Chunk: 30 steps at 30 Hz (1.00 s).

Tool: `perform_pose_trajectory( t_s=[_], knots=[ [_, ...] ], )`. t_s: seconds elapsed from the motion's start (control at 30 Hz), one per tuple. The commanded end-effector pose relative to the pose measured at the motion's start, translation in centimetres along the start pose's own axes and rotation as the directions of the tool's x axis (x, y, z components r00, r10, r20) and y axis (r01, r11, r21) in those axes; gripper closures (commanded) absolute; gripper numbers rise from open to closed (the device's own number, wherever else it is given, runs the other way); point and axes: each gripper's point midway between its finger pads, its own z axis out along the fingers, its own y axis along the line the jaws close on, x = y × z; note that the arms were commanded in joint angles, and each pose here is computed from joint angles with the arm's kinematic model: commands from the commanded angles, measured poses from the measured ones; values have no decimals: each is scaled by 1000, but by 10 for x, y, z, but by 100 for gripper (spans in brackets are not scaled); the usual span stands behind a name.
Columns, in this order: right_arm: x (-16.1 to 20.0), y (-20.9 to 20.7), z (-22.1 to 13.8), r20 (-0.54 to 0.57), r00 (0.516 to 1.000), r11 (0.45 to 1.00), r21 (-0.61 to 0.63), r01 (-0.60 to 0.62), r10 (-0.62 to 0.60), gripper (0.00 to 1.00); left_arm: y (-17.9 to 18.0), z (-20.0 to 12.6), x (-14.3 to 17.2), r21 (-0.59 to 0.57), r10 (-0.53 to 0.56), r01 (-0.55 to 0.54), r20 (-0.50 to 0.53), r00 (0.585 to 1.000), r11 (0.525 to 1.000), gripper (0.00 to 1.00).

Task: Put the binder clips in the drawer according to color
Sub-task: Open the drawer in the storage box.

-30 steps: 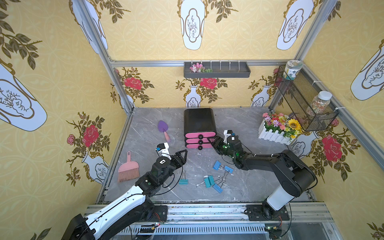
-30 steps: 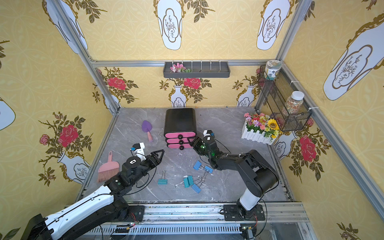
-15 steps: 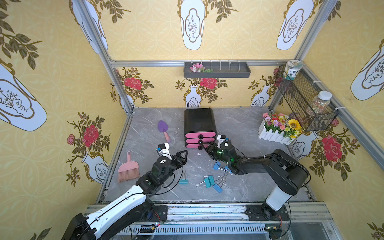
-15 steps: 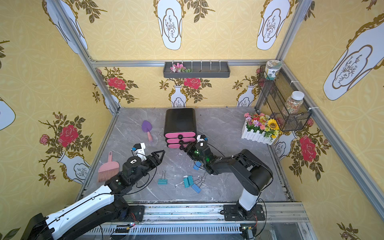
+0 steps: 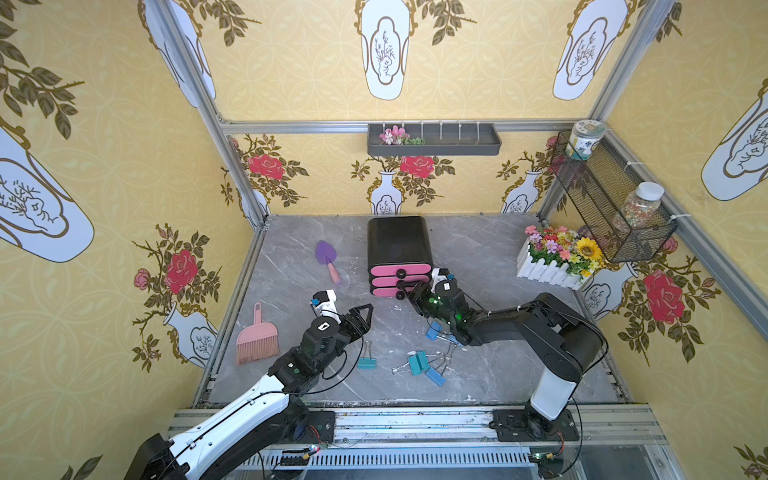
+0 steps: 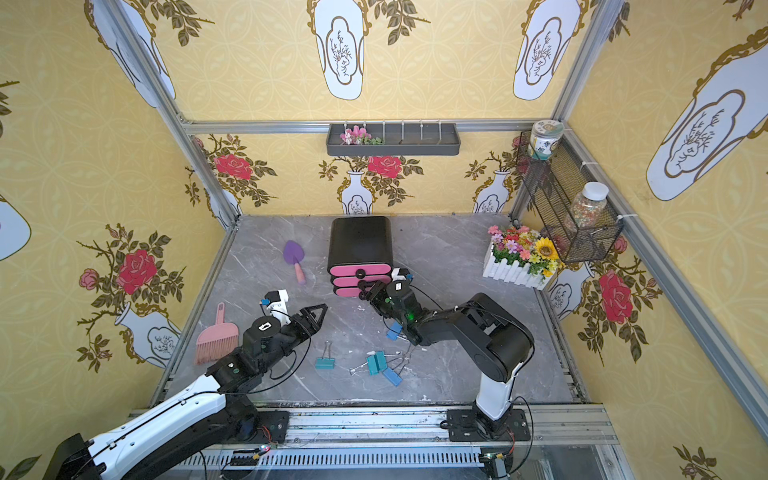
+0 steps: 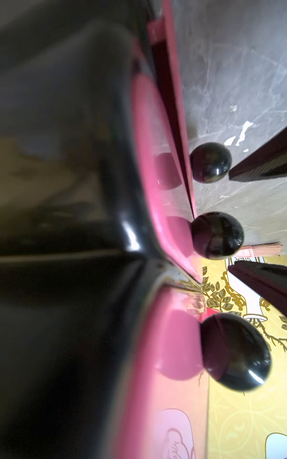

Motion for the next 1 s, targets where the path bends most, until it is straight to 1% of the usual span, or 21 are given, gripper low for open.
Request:
perform_pose_trajectory(
  t_s=[0.0,0.07,0.37,0.57,0.67,0.77,0.83,0.9,0.97],
  knots=[
    [-3,24,3,5,1000,996,-85,20,-19,46,1,0,0,2,-1,1,4,1000,1000,30],
    [-3,26,5,3,1000,996,-90,22,-22,48,1,0,1,2,0,0,1,1000,1000,30],
    [-3,29,8,7,1000,995,-103,12,-12,48,2,0,0,-2,-1,1,3,1000,1000,30],
    [-2,29,-3,43,999,995,-97,10,-6,46,4,0,0,-7,-8,8,7,1000,1000,29],
    [-1,28,-11,55,998,996,-85,15,-10,44,1,7,3,5,-21,21,-26,999,1000,29],
    [-2,27,-25,68,997,998,-59,38,-34,44,-1,19,9,30,-89,92,-97,991,995,36],
    [-3,27,-38,78,995,997,-35,69,-66,44,-6,26,14,81,-157,168,-131,979,982,41],
    [-5,28,-51,85,991,995,-12,104,-102,43,-12,29,19,139,-234,257,-160,959,956,44],
    [-8,31,-66,94,986,990,12,137,-138,43,-20,30,20,209,-308,343,-184,933,916,47]
  ],
)
